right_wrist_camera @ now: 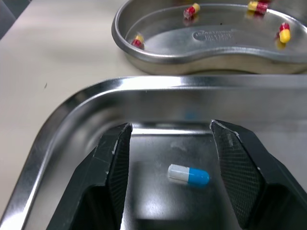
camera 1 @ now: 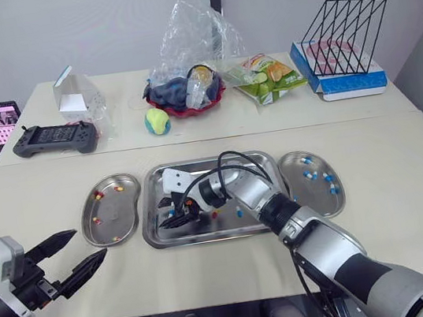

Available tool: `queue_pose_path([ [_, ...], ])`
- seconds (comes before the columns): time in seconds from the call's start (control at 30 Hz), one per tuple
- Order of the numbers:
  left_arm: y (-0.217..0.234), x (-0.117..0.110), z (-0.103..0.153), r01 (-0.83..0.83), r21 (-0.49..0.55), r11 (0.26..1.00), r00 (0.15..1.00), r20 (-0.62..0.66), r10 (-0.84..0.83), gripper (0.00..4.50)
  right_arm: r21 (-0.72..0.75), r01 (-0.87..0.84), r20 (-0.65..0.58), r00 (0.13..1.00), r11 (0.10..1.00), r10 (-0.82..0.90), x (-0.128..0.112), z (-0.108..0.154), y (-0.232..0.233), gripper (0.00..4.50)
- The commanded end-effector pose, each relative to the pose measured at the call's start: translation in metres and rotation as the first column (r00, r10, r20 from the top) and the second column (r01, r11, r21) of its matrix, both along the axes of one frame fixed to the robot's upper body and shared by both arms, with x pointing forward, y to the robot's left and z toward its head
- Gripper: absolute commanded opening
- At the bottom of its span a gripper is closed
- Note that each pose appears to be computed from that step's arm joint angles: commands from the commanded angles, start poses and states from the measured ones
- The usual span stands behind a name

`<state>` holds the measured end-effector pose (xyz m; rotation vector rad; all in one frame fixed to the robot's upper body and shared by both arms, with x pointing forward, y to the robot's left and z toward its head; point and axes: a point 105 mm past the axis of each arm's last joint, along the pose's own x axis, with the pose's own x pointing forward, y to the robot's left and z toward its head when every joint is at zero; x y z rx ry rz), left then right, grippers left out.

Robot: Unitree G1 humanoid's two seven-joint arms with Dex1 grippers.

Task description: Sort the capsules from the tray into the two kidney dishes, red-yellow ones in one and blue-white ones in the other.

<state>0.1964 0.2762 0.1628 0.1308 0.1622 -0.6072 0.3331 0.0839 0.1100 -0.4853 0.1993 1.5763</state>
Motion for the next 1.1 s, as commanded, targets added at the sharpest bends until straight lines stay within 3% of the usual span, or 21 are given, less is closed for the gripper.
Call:
queue_pose_path([
  [0.03,-0.003,0.0,0.01,0.017,0.025,1.0,0.999,0.044,-0.018,4.5,0.013,-0.018,0.049,0.999,1.0,0.017,0.001,0.007,0.005,2.68],
  [0.4,-0.001,0.002,0.006,0.015,0.043,0.999,0.999,0.038,-0.017,4.5,-0.021,-0.012,0.056,0.998,1.0,0.013,0.004,0.0,0.001,2.68],
  [0.63,0.0,0.004,0.004,0.016,0.045,0.999,0.999,0.039,-0.017,4.5,-0.033,-0.018,0.062,0.998,0.999,0.02,0.003,-0.002,-0.001,0.54],
  [1.1,-0.002,0.007,0.003,0.03,0.043,0.999,0.999,0.038,-0.032,4.5,-0.005,-0.007,0.042,0.999,1.0,0.008,0.003,0.002,-0.002,0.54],
])
